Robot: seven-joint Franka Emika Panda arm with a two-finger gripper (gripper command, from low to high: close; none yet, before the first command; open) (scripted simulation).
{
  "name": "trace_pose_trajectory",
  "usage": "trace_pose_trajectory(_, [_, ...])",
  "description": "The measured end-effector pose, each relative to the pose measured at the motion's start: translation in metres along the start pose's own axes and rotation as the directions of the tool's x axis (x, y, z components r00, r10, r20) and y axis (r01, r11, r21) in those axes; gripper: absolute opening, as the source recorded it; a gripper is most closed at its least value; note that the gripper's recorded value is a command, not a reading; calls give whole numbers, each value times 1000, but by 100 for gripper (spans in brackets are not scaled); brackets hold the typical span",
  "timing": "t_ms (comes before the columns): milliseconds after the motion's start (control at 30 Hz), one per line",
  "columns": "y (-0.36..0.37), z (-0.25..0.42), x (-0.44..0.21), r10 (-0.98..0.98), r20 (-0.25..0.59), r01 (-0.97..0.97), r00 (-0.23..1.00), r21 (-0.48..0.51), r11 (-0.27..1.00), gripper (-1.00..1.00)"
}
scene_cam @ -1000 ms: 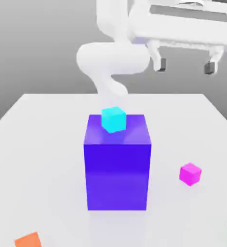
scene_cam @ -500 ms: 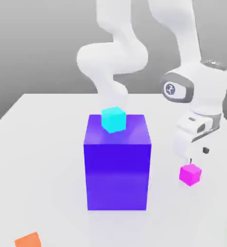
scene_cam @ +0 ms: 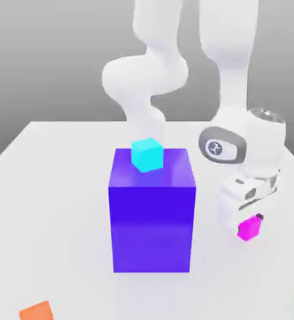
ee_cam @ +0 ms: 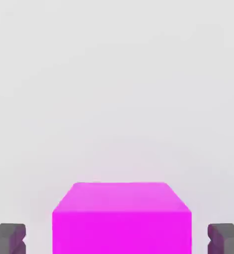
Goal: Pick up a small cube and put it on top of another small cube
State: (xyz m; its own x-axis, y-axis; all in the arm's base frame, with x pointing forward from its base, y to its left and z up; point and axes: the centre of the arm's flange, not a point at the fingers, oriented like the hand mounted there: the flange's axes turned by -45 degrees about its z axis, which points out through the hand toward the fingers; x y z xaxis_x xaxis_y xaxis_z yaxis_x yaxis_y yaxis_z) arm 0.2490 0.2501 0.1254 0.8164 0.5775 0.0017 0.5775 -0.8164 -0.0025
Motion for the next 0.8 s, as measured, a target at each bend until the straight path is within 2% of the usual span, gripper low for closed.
trace_pose_trajectory(167, [0, 0, 0, 0, -1, 0, 1000, 0, 1000, -100])
trace_pose_trajectory(700, [-2, -64, 1, -2, -4, 2, 1000, 1, 1000, -100])
trace_pose_trajectory(800, [0, -73, 21, -41, -4, 41, 999, 13, 999, -100])
